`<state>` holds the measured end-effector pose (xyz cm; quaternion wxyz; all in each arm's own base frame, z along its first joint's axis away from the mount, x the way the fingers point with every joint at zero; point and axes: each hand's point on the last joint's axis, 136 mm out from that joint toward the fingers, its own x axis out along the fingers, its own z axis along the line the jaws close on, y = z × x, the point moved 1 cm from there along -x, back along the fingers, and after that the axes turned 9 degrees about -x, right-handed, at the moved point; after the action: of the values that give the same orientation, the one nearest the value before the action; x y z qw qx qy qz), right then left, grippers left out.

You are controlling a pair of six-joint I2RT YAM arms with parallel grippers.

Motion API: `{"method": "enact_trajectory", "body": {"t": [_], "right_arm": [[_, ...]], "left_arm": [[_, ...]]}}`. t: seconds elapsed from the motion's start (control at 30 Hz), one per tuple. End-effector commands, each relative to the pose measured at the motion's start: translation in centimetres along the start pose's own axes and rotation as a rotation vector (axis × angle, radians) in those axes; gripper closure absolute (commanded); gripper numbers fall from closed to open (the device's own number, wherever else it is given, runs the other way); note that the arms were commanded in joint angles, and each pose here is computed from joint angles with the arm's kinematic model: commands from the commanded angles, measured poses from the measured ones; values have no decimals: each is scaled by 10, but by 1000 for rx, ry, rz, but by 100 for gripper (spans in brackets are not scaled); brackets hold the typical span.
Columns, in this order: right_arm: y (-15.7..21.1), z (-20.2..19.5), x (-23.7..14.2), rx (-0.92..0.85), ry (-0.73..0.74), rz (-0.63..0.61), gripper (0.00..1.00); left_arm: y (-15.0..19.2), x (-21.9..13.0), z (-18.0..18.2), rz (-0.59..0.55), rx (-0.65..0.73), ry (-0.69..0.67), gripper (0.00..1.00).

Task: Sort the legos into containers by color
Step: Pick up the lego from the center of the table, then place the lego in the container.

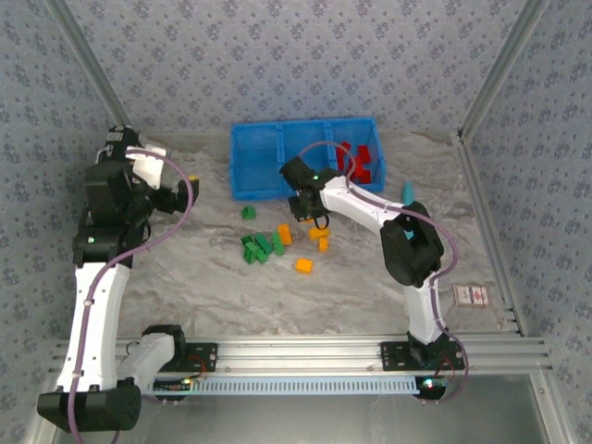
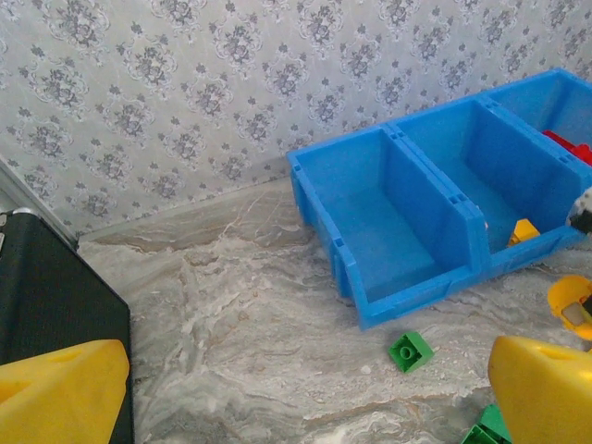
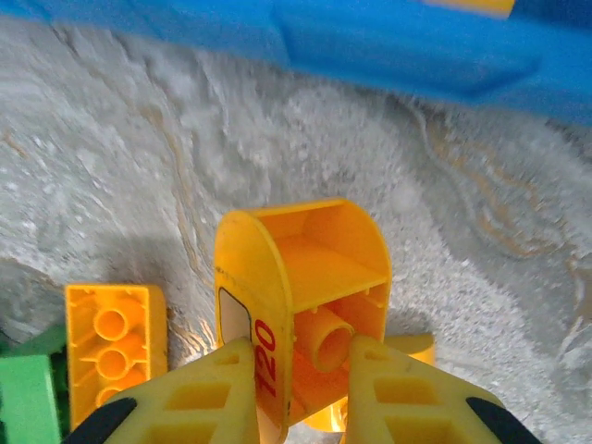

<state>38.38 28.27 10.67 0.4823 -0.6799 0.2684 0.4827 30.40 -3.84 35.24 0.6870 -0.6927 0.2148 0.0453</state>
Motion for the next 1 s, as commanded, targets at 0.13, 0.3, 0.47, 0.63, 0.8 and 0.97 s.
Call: {"method": "enact_trajectory", "body": {"t": [0.13,0.3,0.47,0.63,0.8,0.97], "right_arm": [[-44,-29,-20,-17,26,-70,79],[-82,-49,-13,-9,39,-119,79],[-114,-71,13,19,41,-142,79],[-137,-86,33,41,33,-169,77],[-147,-92,38,42,14,-198,67],[-147,-82,18,-3,14,-227,60]], "left_arm": [[-10,1,5,-22,20,-19,0],[-6,7,11,1,14,-32,0],[-2,14,16,27,13,-48,0],[4,22,24,50,2,-69,0],[11,33,29,89,-20,-66,0],[11,34,27,86,-32,-52,0]]}}
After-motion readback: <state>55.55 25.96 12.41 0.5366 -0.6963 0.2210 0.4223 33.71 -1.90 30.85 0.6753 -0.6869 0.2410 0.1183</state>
